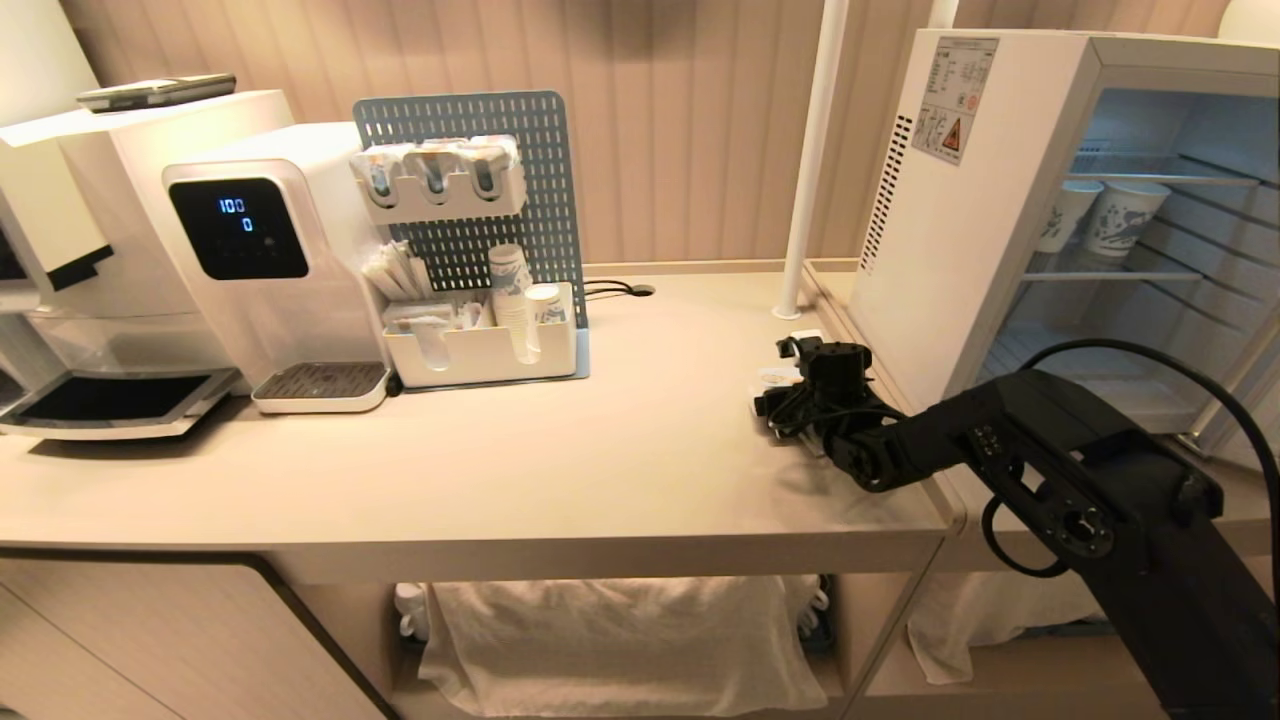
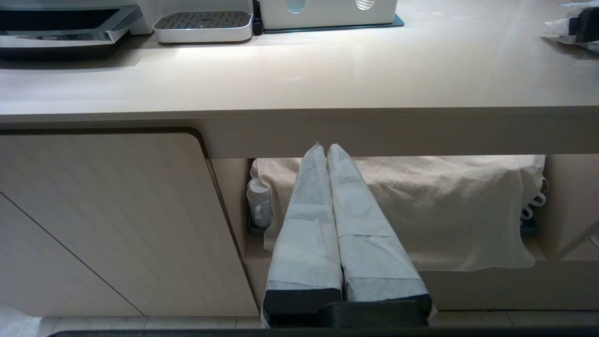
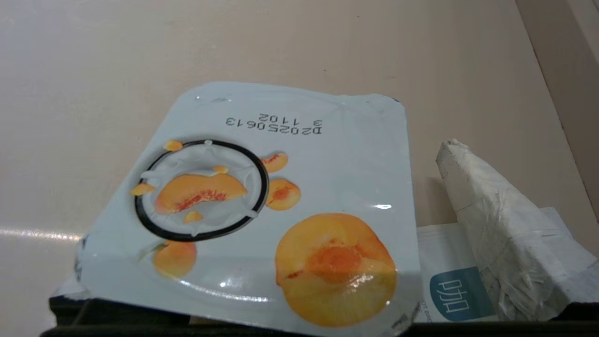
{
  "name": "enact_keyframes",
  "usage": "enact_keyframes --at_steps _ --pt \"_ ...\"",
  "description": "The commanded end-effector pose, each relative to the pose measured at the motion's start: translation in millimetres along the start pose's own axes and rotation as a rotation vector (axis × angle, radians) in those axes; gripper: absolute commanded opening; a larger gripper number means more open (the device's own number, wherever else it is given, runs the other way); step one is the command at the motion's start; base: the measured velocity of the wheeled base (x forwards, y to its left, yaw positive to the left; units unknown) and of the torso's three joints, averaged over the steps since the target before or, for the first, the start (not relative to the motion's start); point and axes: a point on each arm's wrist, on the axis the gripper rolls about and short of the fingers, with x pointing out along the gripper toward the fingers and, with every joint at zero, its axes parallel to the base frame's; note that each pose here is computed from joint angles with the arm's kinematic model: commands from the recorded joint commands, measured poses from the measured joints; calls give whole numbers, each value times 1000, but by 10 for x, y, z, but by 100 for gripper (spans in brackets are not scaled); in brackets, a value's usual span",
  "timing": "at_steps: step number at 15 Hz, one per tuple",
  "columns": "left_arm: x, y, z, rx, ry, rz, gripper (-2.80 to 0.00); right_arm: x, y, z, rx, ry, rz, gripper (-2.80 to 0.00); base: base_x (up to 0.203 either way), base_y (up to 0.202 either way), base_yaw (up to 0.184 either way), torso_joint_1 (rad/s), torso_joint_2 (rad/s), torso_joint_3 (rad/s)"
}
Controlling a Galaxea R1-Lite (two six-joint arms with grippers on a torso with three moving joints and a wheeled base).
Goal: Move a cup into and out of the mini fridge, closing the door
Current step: Put the yoghurt in the freezer
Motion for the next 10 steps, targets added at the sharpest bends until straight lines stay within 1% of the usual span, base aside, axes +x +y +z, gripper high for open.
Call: enact_keyframes --at_steps 1,3,4,10 --pt "0 0 -4 0 0 1 -280 44 5 40 2 2 -5 0 0 0 0 0 0 0" --pt "0 0 -4 0 0 -1 -280 36 11 42 4 5 -5 0 0 0 0 0 0 0" --pt "0 0 -4 0 0 1 -280 29 8 34 3 9 -8 -280 0 0 0 0 0 0" --pt "1 0 -4 0 0 -1 -280 -84 -34 -2 19 48 -11 -280 0 0 0 0 0 0"
